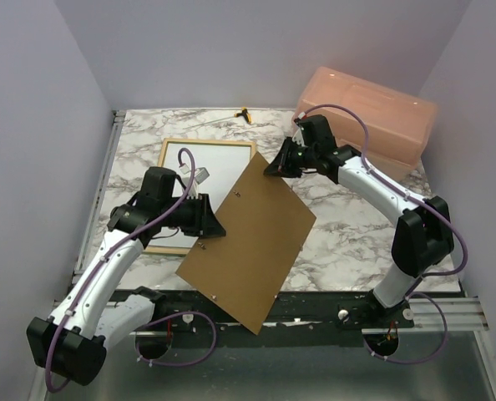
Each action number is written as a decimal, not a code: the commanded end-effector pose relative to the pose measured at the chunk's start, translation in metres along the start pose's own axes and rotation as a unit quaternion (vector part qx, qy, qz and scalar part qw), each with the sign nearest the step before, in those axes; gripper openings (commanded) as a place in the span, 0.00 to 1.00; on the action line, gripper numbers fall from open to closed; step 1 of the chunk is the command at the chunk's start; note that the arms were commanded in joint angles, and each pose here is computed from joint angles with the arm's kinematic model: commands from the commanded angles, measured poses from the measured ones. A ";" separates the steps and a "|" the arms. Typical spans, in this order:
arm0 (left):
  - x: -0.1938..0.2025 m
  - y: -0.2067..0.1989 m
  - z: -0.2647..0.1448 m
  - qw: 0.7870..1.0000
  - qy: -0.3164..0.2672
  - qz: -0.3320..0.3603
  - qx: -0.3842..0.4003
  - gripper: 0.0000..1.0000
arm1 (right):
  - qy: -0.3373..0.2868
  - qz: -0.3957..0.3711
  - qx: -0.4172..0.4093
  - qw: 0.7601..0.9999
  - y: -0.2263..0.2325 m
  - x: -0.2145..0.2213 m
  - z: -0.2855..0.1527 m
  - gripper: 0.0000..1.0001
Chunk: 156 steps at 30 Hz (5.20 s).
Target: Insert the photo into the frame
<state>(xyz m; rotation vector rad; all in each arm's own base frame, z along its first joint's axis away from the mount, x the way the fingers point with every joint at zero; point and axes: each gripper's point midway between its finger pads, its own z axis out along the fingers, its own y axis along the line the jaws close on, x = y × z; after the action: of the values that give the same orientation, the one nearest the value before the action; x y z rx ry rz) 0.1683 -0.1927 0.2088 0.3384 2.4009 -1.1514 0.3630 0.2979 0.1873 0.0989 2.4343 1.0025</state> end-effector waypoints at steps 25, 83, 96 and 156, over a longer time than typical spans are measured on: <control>-0.011 -0.009 -0.022 0.996 -0.080 0.025 -0.028 0.00 | -0.073 0.010 0.072 0.995 -0.022 -0.023 0.000 0.07; -0.004 0.010 -0.015 0.995 -0.079 0.014 -0.056 0.00 | 0.021 0.013 0.182 0.983 -0.101 0.033 0.034 0.04; -0.008 0.017 -0.011 0.993 -0.086 -0.025 -0.072 0.00 | -0.012 0.015 0.235 0.972 -0.127 0.037 -0.005 0.07; -0.064 -0.045 -0.042 0.954 -0.244 -0.123 0.120 0.00 | -0.005 0.092 -0.459 0.883 0.012 0.116 -0.154 0.33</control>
<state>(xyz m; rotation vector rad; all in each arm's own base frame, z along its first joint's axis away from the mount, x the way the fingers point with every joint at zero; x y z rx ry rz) 0.1978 -0.1836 0.2979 -0.2315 1.8983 -1.4193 0.1975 0.2360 0.2013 0.1979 1.8519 2.0698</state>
